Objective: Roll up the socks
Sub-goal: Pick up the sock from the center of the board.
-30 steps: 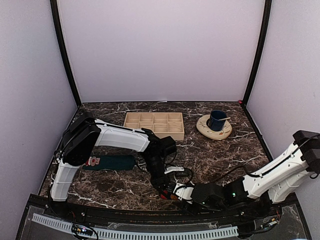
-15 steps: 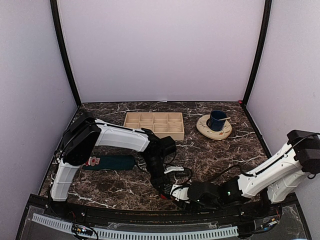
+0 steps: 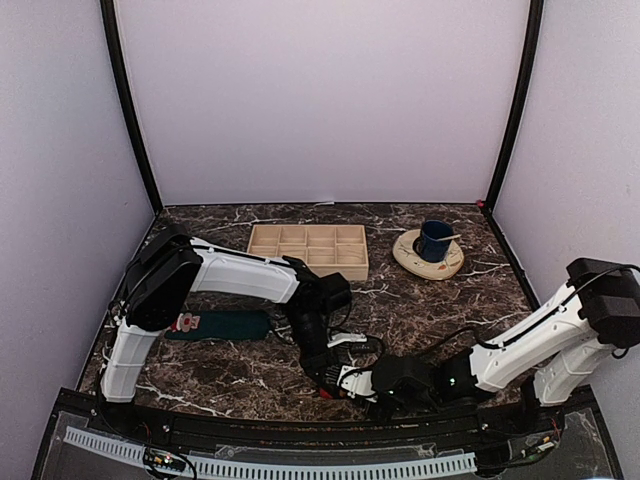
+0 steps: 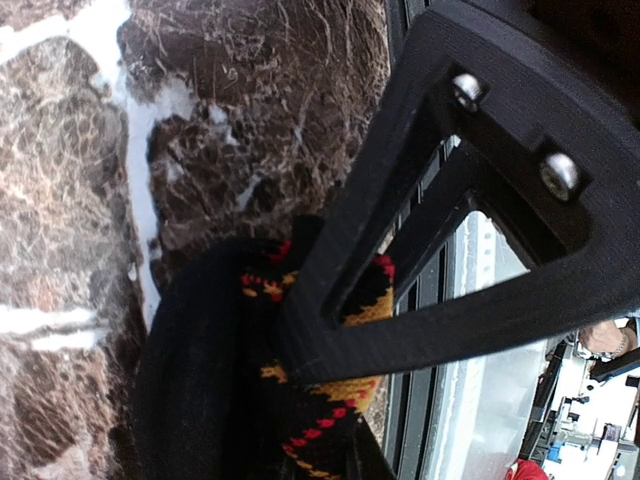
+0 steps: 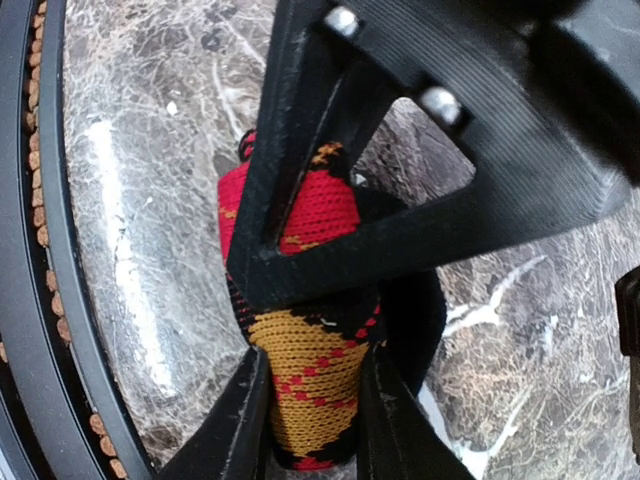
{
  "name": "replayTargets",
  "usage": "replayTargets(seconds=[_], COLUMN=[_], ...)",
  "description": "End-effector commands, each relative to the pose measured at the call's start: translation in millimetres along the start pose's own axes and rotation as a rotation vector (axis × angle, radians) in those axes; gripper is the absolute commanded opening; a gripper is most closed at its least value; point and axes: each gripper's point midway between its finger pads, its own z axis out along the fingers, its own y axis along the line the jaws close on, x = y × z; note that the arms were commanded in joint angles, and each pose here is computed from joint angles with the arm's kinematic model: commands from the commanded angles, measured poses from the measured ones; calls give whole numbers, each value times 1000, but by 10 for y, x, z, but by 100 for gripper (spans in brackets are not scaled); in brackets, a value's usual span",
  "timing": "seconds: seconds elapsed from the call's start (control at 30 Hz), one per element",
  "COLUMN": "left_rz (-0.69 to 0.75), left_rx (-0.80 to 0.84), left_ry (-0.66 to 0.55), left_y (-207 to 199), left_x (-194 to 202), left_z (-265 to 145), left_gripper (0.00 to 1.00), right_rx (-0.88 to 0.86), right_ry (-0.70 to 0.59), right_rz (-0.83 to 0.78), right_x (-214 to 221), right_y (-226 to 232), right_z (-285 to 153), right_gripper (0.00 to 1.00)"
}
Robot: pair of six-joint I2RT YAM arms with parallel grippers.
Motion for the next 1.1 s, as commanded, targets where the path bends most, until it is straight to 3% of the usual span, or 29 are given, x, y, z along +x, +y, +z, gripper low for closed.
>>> replayTargets(seconds=[0.0, 0.3, 0.77, 1.07], left_rz=[-93, -128, -161, -187], left_rx=[-72, -143, -229, -310], left_ry=[154, 163, 133, 81], left_y=[264, 350, 361, 454], left_x=[427, 435, 461, 520], left_z=[196, 103, -164, -354], left_gripper=[9, 19, 33, 36], right_rx=[-54, -103, -109, -99], right_ry=[41, 125, 198, 232], right_rz=[13, 81, 188, 225], right_x=[111, 334, 542, 617], right_y=[89, 141, 145, 149], right_z=[91, 153, 186, 221], right_gripper=[21, 8, 5, 4])
